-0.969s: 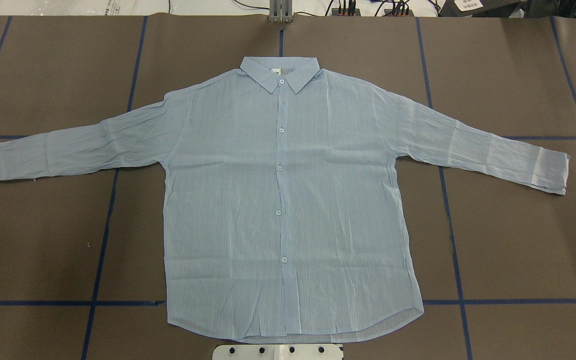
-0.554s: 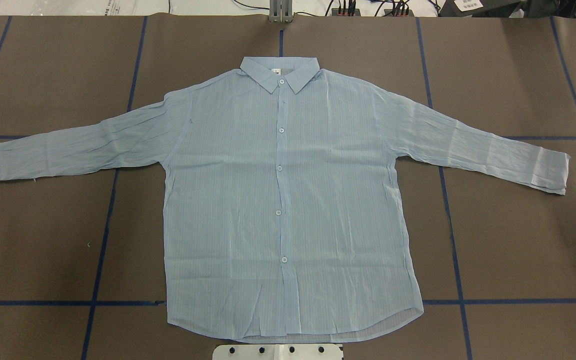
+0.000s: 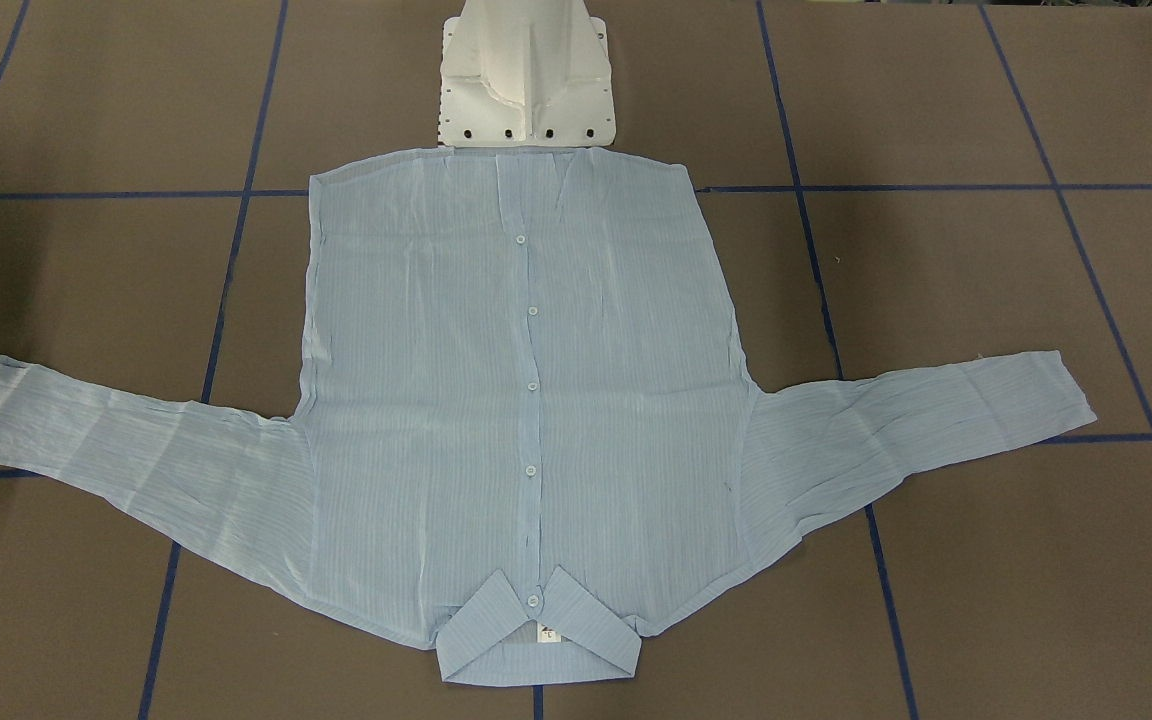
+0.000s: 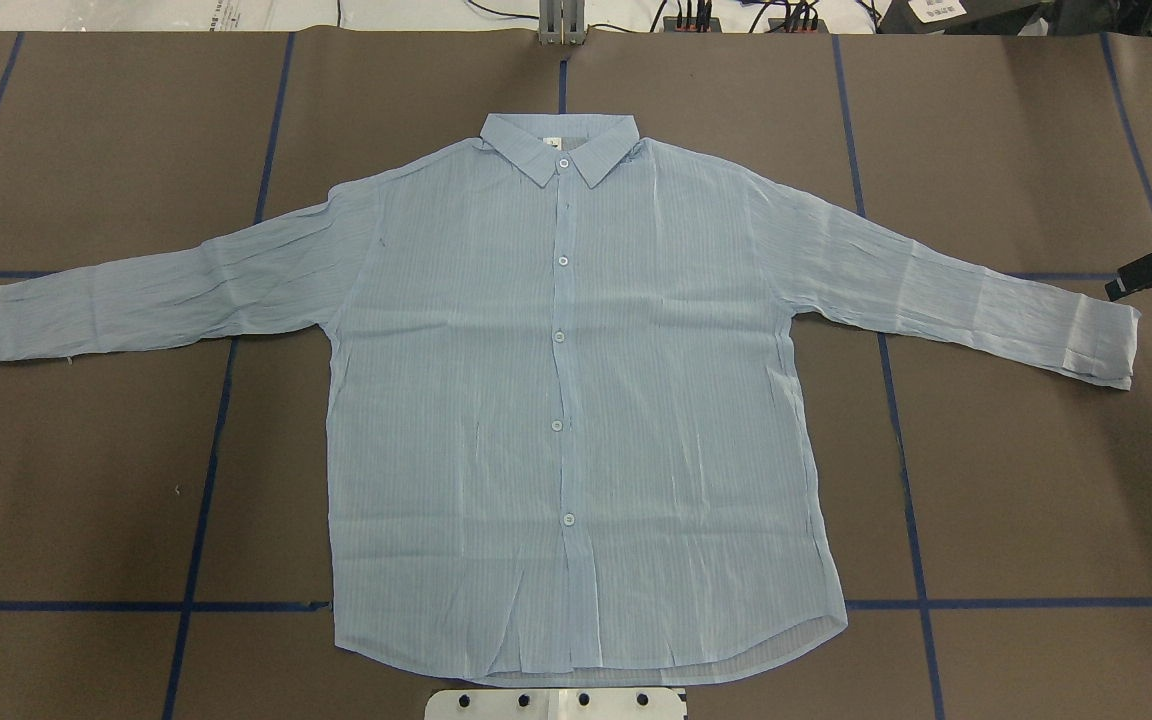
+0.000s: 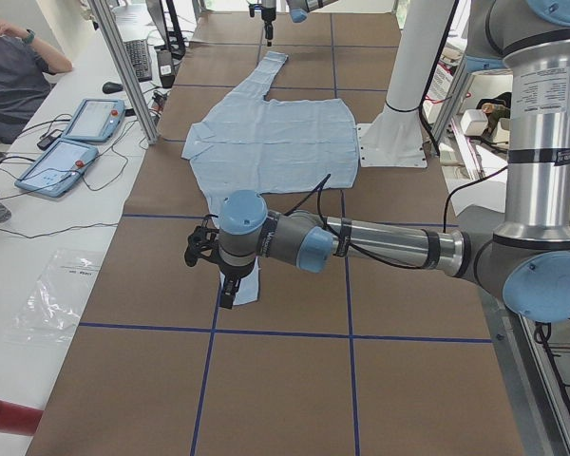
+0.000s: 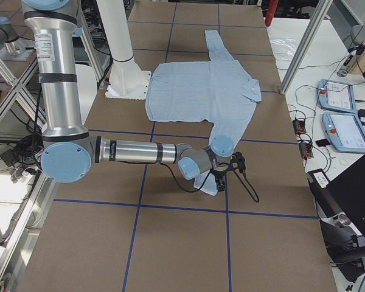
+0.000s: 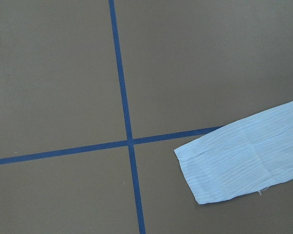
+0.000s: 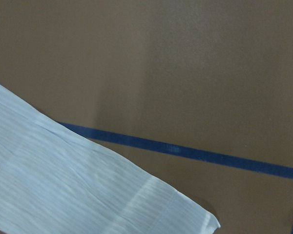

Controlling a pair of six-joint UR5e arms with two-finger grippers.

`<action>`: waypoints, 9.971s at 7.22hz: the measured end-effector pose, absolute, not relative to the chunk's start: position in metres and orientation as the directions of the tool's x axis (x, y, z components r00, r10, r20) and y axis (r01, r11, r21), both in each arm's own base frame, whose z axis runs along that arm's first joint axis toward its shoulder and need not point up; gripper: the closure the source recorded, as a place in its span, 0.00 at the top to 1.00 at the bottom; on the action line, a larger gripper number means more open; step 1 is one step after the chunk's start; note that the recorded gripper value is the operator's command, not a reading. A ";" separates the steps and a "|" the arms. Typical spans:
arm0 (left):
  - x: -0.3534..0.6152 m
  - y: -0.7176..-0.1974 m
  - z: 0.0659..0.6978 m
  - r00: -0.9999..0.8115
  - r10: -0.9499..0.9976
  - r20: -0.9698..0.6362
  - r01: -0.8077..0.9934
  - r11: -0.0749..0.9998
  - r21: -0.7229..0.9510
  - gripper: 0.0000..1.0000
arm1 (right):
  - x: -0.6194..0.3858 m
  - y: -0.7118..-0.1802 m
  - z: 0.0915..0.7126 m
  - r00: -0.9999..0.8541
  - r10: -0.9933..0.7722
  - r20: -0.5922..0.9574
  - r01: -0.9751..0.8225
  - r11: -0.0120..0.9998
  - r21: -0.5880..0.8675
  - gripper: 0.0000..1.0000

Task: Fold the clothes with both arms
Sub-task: 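Lower the right gripper to the sleeve cuff nearest it and grasp, then carry the cuff with the right gripper across the shirt body toward the collar, then release the sleeve and raise the right gripper away from the shirt, then lower the left gripper to the other sleeve cuff and grasp it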

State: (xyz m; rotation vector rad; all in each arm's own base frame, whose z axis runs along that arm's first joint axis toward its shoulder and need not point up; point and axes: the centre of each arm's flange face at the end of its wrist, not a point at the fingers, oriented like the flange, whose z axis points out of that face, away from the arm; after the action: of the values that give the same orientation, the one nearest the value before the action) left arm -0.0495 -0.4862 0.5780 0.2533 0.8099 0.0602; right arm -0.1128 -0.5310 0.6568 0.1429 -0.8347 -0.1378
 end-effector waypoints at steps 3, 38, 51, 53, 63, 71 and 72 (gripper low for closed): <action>-0.049 -0.486 0.578 0.689 0.150 -0.709 0.043 0.968 0.247 1.00 | -0.123 -0.524 0.679 0.668 -0.170 0.724 0.085 0.985 0.154 0.87; -0.050 -0.490 0.601 0.696 0.141 -0.704 0.042 0.971 0.237 0.98 | -0.500 -0.577 0.116 0.329 -0.246 0.912 -0.055 0.959 0.278 0.00; -0.033 -0.519 0.609 0.676 -0.024 -0.737 0.222 0.960 0.172 0.98 | -0.555 -0.583 0.137 0.636 -0.218 0.740 0.011 0.962 0.274 1.00; 0.001 -0.520 0.606 0.665 -0.093 -0.741 0.290 0.946 0.142 0.97 | -0.445 -0.600 0.232 0.689 -0.225 0.689 0.049 0.963 0.265 1.00; 0.145 -0.485 0.657 0.649 -0.104 -0.754 0.285 0.952 0.114 0.93 | -0.203 -0.589 0.398 0.653 -0.347 0.673 0.180 0.935 0.307 1.00; 0.183 -0.498 0.689 0.699 -0.087 -0.710 0.232 0.966 0.110 0.66 | -0.202 -0.572 0.367 0.647 -0.347 0.679 0.186 0.935 0.301 1.00; 0.182 -0.496 0.692 0.702 -0.083 -0.707 0.227 0.967 0.112 0.59 | -0.204 -0.571 0.364 0.646 -0.349 0.678 0.188 0.935 0.302 1.00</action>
State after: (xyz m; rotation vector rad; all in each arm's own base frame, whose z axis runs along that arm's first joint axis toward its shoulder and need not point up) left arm 0.1822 -0.4961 0.6917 0.1964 0.7743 -0.1739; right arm -0.2036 -0.5713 0.3645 0.2124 -0.8134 -0.3078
